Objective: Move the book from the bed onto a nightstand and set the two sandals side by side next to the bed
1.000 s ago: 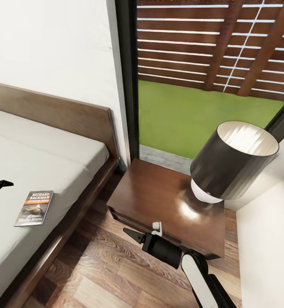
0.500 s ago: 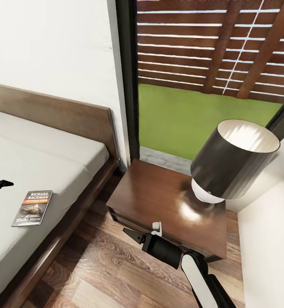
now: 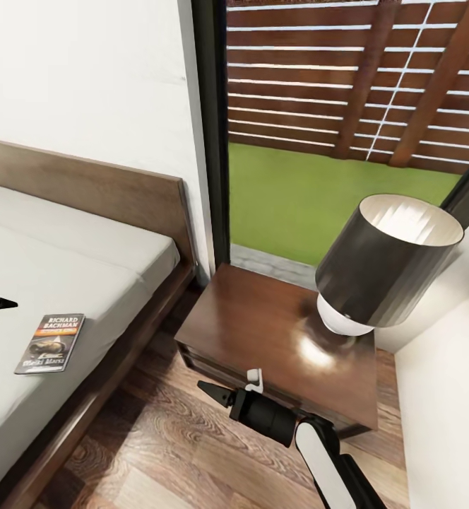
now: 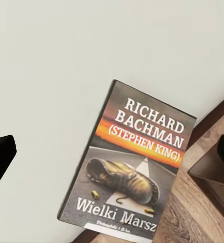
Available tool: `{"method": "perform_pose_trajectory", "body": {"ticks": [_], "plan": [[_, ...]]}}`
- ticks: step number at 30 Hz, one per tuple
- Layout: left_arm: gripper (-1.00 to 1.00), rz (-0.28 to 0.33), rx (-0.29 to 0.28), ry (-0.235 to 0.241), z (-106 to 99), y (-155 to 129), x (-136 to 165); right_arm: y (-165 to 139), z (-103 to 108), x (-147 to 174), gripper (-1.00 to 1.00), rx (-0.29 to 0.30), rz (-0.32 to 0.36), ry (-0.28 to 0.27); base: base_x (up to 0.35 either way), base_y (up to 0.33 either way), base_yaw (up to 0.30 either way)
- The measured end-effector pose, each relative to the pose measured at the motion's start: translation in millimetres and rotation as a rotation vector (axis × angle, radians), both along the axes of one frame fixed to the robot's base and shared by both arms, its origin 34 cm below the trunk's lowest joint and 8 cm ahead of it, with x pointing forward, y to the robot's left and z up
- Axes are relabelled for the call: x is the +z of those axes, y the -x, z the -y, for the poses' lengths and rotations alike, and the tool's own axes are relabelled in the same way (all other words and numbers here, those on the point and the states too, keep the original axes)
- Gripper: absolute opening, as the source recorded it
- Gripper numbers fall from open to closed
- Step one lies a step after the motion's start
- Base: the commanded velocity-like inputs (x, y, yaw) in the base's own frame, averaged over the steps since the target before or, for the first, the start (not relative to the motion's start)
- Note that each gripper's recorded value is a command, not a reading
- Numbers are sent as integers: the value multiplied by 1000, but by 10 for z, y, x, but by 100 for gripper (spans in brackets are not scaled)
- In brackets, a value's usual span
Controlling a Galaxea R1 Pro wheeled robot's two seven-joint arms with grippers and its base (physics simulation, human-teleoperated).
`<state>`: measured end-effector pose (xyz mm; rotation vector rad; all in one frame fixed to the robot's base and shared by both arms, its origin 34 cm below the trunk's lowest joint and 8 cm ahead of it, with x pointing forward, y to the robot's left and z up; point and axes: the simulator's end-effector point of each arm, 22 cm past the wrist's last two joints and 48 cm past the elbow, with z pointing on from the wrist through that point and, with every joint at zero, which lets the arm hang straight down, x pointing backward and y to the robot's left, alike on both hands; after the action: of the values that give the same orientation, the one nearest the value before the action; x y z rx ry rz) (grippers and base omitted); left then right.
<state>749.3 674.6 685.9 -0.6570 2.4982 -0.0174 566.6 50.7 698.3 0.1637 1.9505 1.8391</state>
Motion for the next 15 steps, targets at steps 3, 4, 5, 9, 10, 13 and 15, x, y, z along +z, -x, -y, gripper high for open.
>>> {"method": "perform_pose_trajectory", "body": {"ticks": [3,4,5,9,10,13,15], "plan": [[100,5,3,-2,-25,20,-19,-5,1,-31,100,-6,11,0,0,0,0],[100,6,5,-3,-36,29,-25,-6,4,-43,100,-8,14,0,0,0,0],[100,8,6,-4,-48,38,-30,-7,7,-55,100,-9,17,0,0,0,0],[100,17,10,-4,-80,67,-51,-2,10,-105,100,-12,27,0,0,0,0],[100,22,8,-1,-79,69,-56,1,9,-117,100,-12,29,0,0,0,0],[100,38,-3,16,-52,66,-67,9,8,-155,100,-12,34,0,0,0,0],[100,52,-13,31,-37,69,-64,13,8,-181,100,-13,38,0,0,0,0]]}}
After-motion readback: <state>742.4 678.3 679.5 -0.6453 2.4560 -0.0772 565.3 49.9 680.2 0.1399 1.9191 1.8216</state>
